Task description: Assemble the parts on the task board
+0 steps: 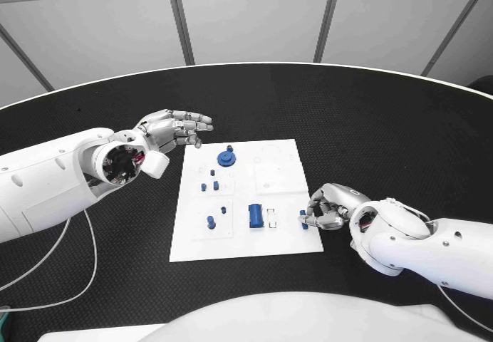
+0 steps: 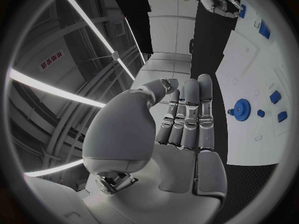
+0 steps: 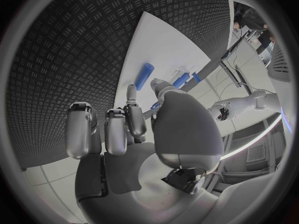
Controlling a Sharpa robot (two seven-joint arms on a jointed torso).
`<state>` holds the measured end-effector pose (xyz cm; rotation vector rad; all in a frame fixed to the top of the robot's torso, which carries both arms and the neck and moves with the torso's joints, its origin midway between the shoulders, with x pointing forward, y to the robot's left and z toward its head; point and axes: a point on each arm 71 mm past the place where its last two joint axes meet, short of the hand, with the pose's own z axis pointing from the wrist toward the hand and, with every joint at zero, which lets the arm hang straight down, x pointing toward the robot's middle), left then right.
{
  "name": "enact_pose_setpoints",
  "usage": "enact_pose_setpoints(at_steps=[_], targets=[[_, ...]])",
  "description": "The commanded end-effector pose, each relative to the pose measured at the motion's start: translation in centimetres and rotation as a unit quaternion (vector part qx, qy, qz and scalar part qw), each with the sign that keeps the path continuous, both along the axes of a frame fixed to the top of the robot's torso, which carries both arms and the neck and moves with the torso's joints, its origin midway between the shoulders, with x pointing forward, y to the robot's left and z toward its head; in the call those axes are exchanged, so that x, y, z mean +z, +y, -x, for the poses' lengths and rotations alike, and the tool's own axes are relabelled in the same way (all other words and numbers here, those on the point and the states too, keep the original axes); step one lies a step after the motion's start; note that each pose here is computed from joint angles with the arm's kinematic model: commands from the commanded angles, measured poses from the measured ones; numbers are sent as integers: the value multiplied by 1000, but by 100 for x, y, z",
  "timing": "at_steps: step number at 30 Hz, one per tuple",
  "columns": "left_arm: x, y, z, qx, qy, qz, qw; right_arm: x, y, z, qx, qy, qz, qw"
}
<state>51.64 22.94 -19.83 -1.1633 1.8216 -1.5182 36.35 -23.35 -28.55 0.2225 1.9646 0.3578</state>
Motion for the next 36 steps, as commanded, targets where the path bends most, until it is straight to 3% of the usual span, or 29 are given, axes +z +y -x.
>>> enact_pose_setpoints(at_steps=[1, 36], targets=[[0, 5, 1, 1, 0, 0, 1000, -12, 0, 2, 1, 4, 3, 1000], [0, 18, 4, 2, 1, -2, 1000, -44, 97, 39, 42, -3, 40, 998]])
